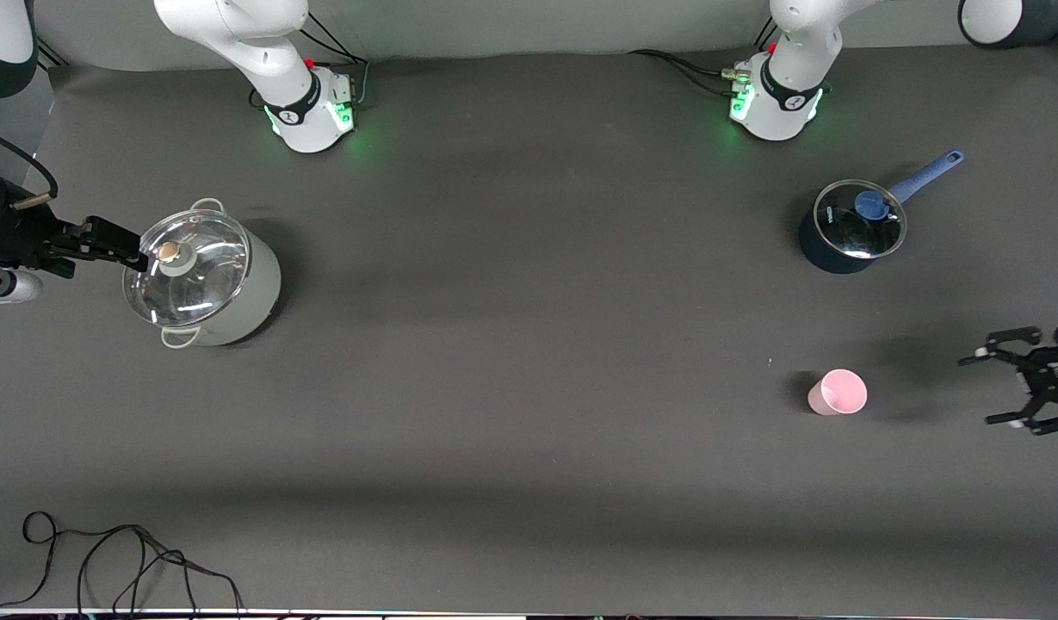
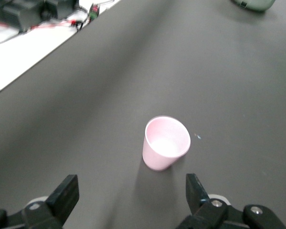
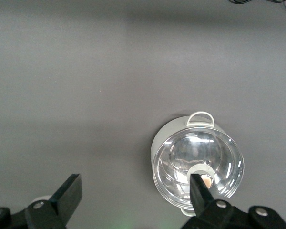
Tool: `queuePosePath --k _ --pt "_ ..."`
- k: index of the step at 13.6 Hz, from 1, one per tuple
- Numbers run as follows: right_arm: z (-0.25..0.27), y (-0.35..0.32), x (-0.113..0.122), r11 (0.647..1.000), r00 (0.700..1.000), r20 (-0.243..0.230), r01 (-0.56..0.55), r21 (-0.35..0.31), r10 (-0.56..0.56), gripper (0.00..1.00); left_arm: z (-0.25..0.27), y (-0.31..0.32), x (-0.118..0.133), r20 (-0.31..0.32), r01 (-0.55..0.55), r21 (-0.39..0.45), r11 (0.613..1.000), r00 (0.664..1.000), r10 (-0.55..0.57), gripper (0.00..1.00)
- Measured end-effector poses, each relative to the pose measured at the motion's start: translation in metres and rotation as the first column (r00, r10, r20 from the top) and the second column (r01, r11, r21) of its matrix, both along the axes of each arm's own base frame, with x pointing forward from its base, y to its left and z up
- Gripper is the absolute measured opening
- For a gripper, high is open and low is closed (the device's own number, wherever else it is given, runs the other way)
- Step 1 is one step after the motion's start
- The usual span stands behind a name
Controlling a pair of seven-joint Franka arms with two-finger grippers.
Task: Transfer pink cup from left to right arm
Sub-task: 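Lower the left gripper around the pink cup and close it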
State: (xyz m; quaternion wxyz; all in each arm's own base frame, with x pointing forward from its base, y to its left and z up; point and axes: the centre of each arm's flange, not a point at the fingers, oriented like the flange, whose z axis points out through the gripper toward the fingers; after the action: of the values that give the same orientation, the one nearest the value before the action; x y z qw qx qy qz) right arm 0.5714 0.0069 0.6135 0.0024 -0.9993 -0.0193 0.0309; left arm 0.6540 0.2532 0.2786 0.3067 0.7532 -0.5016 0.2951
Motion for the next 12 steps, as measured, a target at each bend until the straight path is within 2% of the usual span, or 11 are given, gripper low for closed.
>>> queuePosePath --k 2,4,7,12 --pt "0.000 0.000 0.000 1.000 1.000 0.000 0.000 0.000 0.000 1.00 -0.039 -0.009 0.000 0.070 0.018 -0.091 0.996 0.997 -0.012 1.00" --pt "0.000 0.000 0.000 1.000 1.000 0.000 0.000 0.000 0.000 1.00 -0.076 -0.014 -0.004 0.120 0.038 -0.144 0.989 0.993 -0.021 1.00" --pt "0.000 0.000 0.000 1.000 1.000 0.000 0.000 0.000 0.000 1.00 -0.117 -0.015 -0.015 0.164 0.036 -0.202 0.979 0.987 -0.003 1.00" --pt "0.000 0.000 0.000 1.000 1.000 -0.001 0.000 0.000 0.000 1.00 -0.165 -0.007 -0.050 0.223 0.027 -0.270 0.962 0.974 0.036 1.00"
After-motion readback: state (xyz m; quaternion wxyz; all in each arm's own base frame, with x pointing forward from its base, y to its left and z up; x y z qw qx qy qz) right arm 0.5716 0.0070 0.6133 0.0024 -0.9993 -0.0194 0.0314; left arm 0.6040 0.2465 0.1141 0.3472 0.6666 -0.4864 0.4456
